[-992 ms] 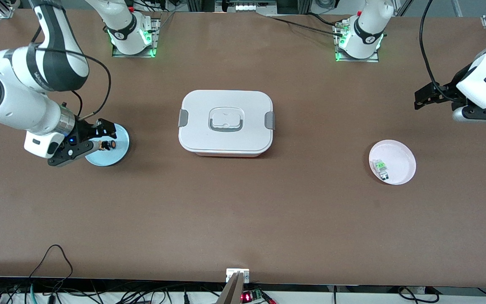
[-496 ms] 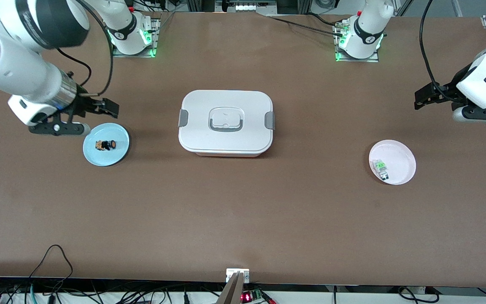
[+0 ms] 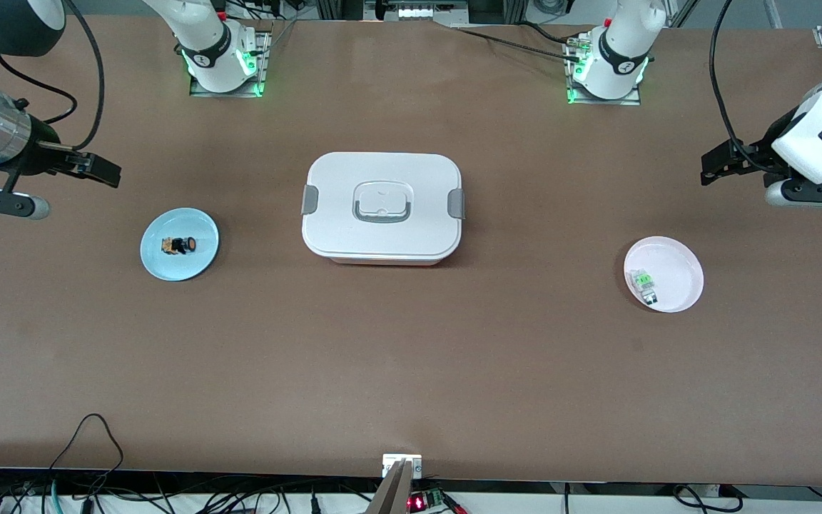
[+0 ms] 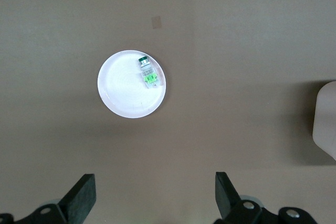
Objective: Transfer orange switch to right arm and place
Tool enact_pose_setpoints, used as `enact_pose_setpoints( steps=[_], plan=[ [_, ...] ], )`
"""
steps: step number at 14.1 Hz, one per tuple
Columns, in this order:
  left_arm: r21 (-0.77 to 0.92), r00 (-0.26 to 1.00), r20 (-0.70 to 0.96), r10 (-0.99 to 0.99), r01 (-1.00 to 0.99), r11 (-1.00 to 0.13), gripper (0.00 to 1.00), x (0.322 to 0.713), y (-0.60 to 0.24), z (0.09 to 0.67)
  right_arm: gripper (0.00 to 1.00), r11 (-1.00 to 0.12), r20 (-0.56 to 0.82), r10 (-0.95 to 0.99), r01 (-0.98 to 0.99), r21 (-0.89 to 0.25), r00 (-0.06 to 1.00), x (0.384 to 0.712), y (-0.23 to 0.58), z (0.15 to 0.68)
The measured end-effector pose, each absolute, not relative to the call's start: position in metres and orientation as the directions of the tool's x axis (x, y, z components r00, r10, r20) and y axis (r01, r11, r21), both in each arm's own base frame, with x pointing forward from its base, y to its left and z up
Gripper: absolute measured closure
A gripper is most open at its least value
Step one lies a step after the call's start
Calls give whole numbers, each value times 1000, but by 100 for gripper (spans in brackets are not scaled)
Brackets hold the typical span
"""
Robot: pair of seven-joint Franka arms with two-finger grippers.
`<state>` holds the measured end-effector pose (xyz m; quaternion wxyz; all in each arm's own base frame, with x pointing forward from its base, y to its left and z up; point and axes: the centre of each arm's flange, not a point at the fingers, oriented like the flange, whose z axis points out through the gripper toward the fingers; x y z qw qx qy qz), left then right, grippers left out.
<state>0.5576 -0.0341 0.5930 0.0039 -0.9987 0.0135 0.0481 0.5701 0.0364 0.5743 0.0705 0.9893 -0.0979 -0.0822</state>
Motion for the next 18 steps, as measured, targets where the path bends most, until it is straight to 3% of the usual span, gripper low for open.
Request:
enact_pose_setpoints(
  steps=[6,18],
  plan=[
    [-6,995,-96,-27,-27,-1000,0,558,-34,593,0,-976,-130,-163,-141,163,978,580,-31,567],
    [-6,995,-96,-27,-27,-1000,0,558,-34,593,0,-992,-106,-101,-92,89,989,585,-49,554]
  ],
)
